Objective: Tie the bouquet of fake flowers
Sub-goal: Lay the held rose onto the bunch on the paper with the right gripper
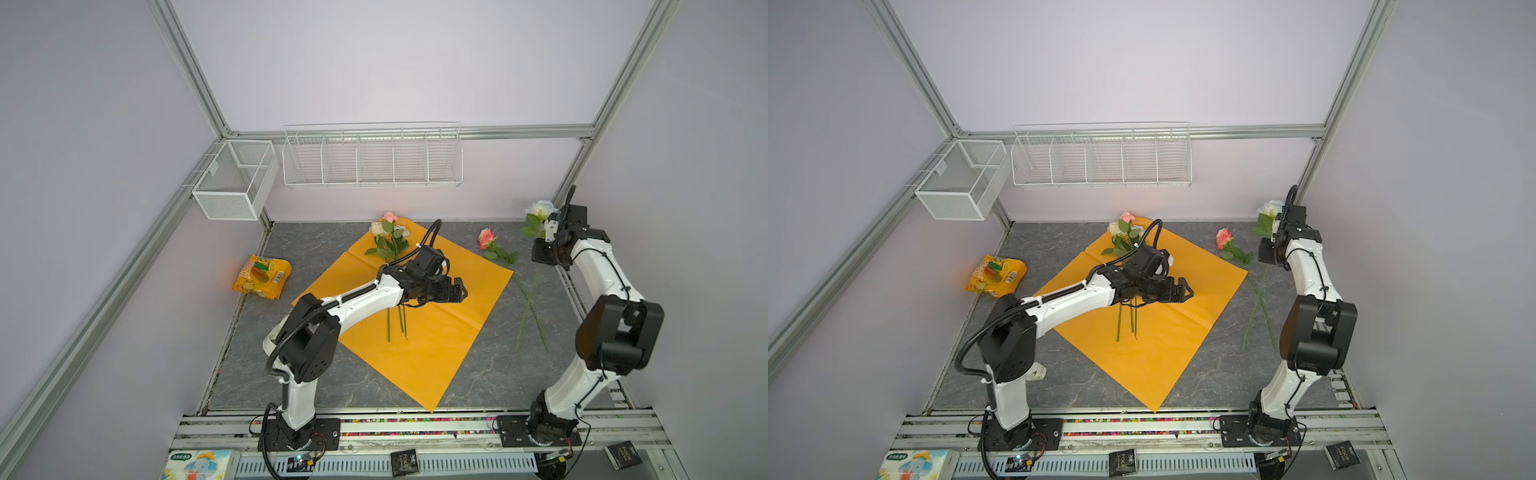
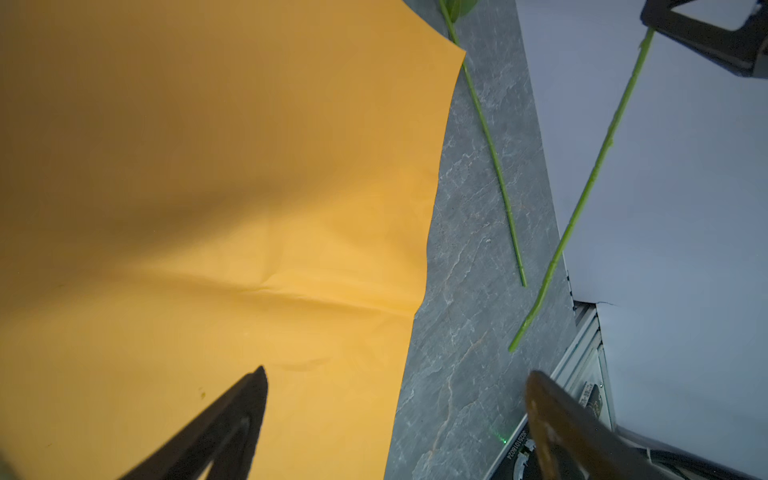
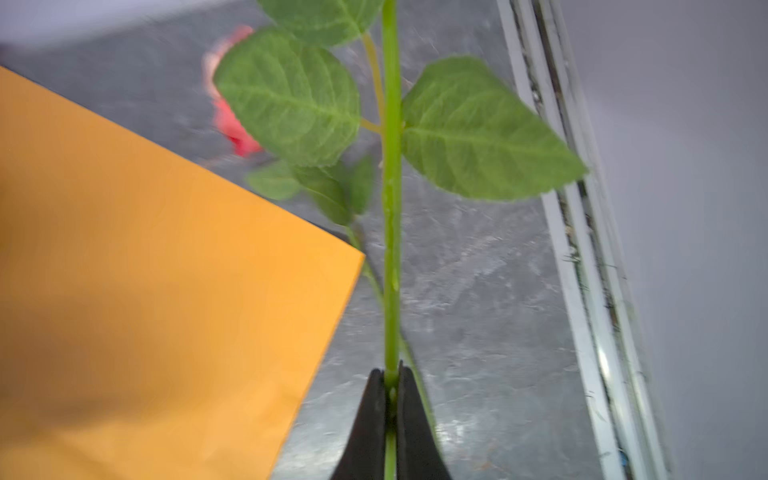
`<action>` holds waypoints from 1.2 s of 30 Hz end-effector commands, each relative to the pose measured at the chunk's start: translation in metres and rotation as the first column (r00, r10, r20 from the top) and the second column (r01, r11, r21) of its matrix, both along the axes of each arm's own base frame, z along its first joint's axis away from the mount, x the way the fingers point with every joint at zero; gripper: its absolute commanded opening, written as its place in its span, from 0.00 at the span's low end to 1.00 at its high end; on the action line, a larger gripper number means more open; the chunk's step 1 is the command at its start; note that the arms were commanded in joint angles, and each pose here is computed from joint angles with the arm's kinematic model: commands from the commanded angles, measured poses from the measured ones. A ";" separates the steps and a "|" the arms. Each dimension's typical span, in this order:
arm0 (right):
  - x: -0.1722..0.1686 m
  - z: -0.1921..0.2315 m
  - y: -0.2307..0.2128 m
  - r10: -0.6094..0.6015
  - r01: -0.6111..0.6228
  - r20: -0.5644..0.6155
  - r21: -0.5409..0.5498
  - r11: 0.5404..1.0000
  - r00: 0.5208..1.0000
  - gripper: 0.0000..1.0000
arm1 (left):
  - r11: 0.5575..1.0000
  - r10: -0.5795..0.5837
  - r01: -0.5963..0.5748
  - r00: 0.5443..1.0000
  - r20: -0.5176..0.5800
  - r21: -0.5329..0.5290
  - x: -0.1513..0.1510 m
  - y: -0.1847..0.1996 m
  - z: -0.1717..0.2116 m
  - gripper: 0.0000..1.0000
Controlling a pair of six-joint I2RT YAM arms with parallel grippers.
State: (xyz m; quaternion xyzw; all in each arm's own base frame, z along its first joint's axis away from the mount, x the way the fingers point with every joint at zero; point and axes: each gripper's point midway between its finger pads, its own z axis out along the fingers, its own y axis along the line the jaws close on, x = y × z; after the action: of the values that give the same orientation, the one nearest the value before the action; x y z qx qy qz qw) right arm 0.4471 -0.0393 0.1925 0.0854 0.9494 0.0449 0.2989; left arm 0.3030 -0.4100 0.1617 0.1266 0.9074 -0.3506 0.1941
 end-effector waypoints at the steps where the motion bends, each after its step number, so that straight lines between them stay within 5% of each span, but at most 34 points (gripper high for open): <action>1: -0.005 -0.019 0.105 0.140 -0.132 -0.016 0.243 0.961 0.990 0.07 | 0.985 0.172 -0.174 0.980 0.100 0.011 0.027 0.060 0.020 0.98; 8: 0.024 -0.042 0.261 0.330 -0.302 -0.028 0.333 0.893 0.944 0.07 | 0.905 0.419 -0.424 0.901 0.110 0.027 0.039 0.181 0.023 0.99; 16: 0.080 -0.077 0.319 0.395 -0.367 -0.060 0.265 0.892 0.917 0.07 | 0.850 0.521 -0.525 0.850 0.085 0.036 0.011 0.255 0.006 0.99; 26: 0.077 -0.130 0.336 0.484 -0.424 -0.162 0.300 0.854 0.860 0.10 | 0.854 0.517 -0.518 0.855 0.040 0.036 0.007 0.256 -0.006 0.99; 30: 0.064 -0.138 0.356 0.579 -0.486 -0.149 0.401 0.777 0.802 0.16 | 0.867 0.498 -0.498 0.867 0.017 -0.001 0.013 0.245 -0.003 0.99; 36: 0.067 -0.108 0.324 0.546 -0.479 -0.174 0.316 0.819 0.819 0.33 | 0.907 0.413 -0.414 0.910 -0.023 -0.074 0.019 0.213 0.002 0.97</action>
State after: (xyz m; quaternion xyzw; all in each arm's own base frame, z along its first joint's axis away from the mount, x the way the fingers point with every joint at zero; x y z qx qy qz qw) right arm 0.5164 0.3002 0.0536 -0.1218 0.9545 0.2402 0.1280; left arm 0.3126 -0.1756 0.1425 -0.0994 0.9147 -0.2956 0.2572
